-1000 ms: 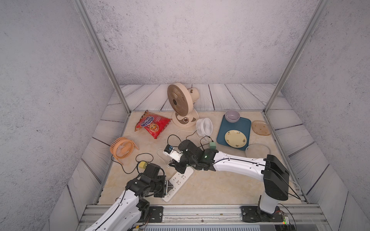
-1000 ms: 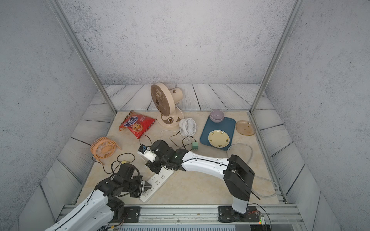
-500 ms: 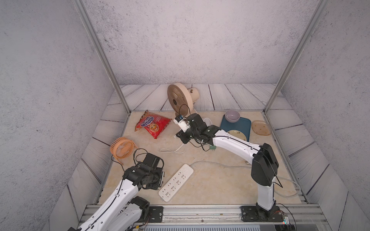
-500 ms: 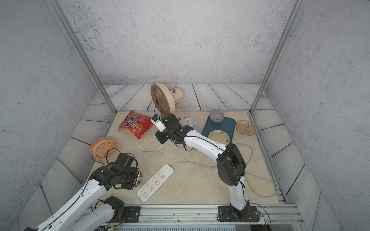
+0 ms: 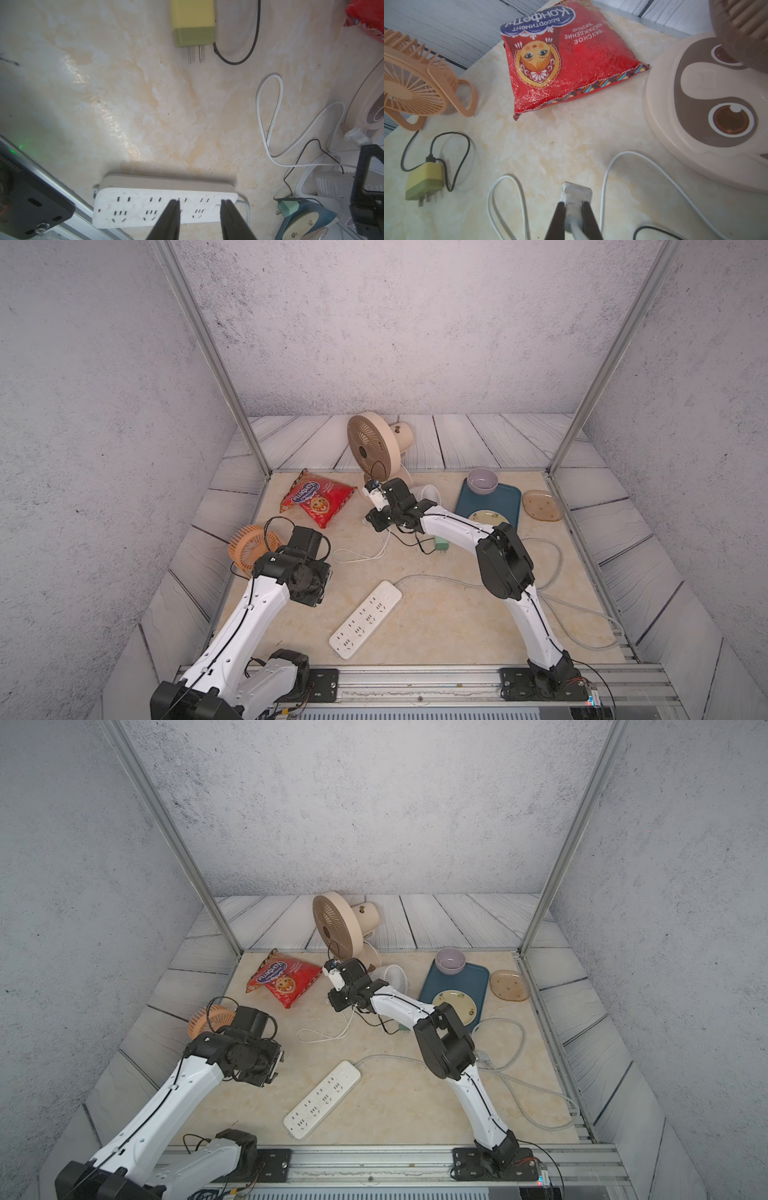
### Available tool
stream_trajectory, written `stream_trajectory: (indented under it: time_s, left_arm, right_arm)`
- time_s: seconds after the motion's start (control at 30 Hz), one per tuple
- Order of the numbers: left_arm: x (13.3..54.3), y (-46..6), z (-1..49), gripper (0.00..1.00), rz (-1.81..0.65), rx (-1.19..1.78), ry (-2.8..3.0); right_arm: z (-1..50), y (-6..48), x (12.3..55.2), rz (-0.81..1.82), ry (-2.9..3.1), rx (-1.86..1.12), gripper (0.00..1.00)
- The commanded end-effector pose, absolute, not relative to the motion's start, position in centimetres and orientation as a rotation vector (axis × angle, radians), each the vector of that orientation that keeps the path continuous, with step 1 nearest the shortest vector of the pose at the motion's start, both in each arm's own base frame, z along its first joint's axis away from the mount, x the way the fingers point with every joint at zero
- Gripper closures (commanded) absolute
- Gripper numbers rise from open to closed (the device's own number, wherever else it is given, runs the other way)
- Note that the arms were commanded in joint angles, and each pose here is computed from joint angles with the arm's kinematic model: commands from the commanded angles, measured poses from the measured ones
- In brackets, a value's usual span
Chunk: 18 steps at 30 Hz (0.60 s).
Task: Unplug the desk fan from the power strip
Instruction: Place the plug at the center of the board.
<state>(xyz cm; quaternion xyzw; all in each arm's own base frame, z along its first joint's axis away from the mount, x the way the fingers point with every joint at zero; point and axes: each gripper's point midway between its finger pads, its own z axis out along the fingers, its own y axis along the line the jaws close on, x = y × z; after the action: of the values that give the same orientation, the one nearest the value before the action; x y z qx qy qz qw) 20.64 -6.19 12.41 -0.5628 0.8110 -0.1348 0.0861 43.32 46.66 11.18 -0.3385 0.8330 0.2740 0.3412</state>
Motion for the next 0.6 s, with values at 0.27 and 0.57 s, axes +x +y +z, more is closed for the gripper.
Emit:
stream_trajectory:
  time_s: [0.27, 0.57]
  left_arm:
    - [18.5, -4.8, 9.4, 0.51, -0.231, -1.761, 2.527]
    - [12.3, -5.0, 6.9, 0.27, -0.087, -1.868, 2.718]
  right_arm:
    - [10.3, 47.5, 44.5, 0.781, 2.121, -0.864, 0.49]
    - [17.0, 47.2, 42.1, 0.843, 2.066, -0.932, 0.24]
